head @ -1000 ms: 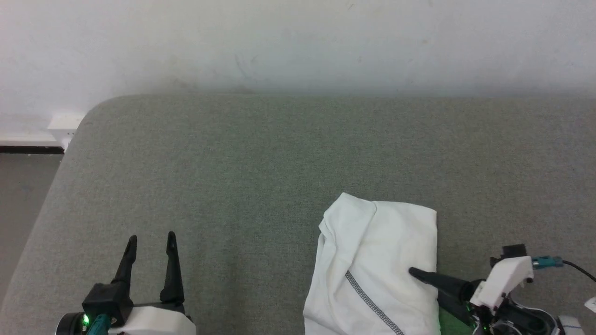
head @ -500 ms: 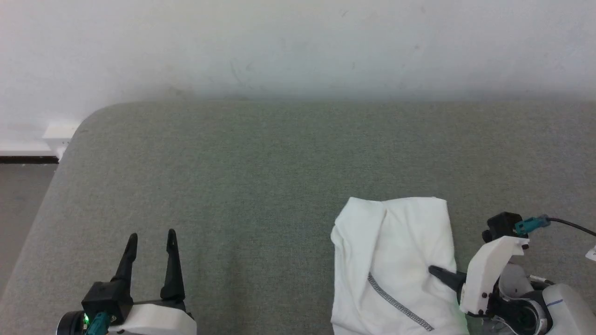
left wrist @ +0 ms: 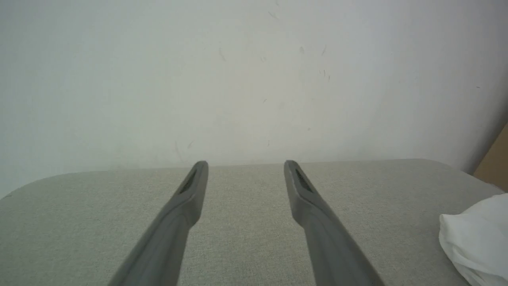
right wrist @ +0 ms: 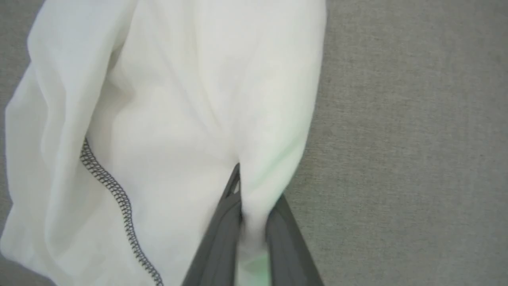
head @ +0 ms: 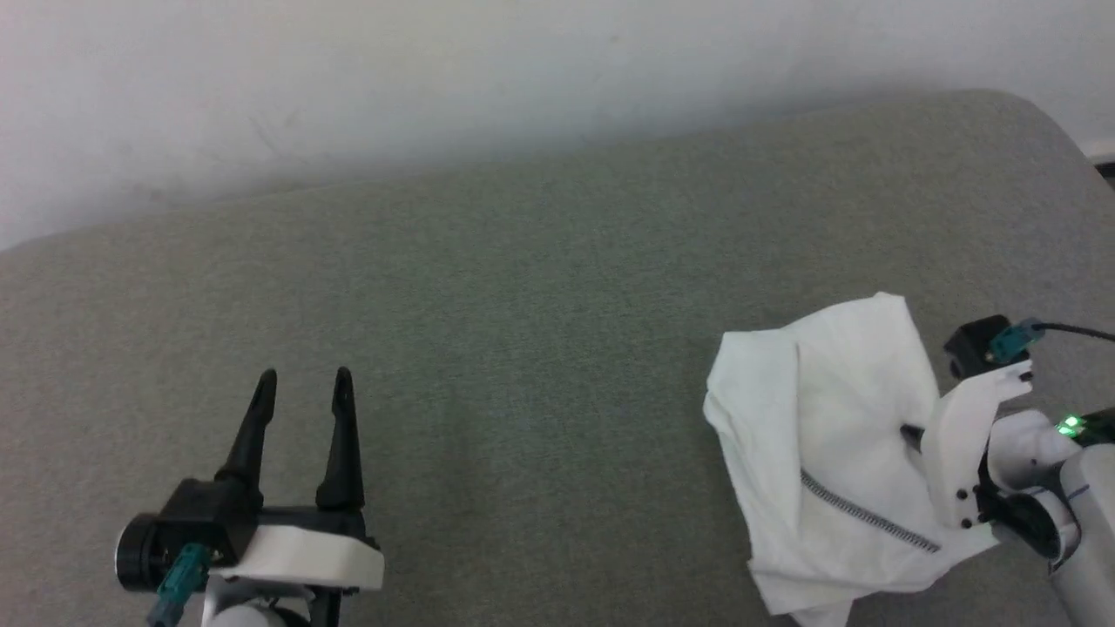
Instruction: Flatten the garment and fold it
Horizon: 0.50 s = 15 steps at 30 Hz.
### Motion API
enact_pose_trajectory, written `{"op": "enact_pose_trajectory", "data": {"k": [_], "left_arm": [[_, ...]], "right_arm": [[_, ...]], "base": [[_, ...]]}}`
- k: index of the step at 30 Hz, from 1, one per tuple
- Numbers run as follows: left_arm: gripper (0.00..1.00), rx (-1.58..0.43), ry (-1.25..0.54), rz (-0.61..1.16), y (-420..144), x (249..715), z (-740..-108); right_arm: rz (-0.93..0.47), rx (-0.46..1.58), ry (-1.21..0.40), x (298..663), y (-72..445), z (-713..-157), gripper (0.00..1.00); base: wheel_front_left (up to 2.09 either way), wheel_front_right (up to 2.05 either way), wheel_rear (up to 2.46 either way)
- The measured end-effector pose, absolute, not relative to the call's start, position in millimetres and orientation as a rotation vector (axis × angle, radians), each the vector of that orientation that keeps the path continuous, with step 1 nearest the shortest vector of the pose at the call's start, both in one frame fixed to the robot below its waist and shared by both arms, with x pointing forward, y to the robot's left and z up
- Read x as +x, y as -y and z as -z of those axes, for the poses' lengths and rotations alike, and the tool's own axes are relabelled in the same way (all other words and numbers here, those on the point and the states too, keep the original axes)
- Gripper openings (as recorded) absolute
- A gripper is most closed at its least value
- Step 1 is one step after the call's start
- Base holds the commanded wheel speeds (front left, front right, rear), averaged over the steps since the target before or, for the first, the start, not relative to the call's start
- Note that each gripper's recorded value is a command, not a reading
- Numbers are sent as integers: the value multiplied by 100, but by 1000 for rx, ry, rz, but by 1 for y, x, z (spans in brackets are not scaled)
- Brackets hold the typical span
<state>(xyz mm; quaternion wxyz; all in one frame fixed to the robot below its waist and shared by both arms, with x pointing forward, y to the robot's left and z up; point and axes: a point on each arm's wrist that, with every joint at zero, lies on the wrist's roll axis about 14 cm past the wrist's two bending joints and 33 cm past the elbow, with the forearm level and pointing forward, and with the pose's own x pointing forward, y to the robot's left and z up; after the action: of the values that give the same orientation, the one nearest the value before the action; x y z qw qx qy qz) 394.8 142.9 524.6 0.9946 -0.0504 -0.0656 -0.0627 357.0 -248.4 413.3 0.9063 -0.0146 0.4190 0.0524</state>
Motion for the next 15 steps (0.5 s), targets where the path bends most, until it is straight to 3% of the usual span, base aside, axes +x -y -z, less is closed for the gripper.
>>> {"op": "enact_pose_trajectory", "data": {"k": [8,15], "left_arm": [[100,-101,132,343,-82,446,-514],[100,-126,98,427,-53,480,-487]], "right_arm": [[138,-99,-885,353,346,-407,0],[318,-137,-836,360,411,-404,0]], "base": [[0,0,0],[0,0,0]]}}
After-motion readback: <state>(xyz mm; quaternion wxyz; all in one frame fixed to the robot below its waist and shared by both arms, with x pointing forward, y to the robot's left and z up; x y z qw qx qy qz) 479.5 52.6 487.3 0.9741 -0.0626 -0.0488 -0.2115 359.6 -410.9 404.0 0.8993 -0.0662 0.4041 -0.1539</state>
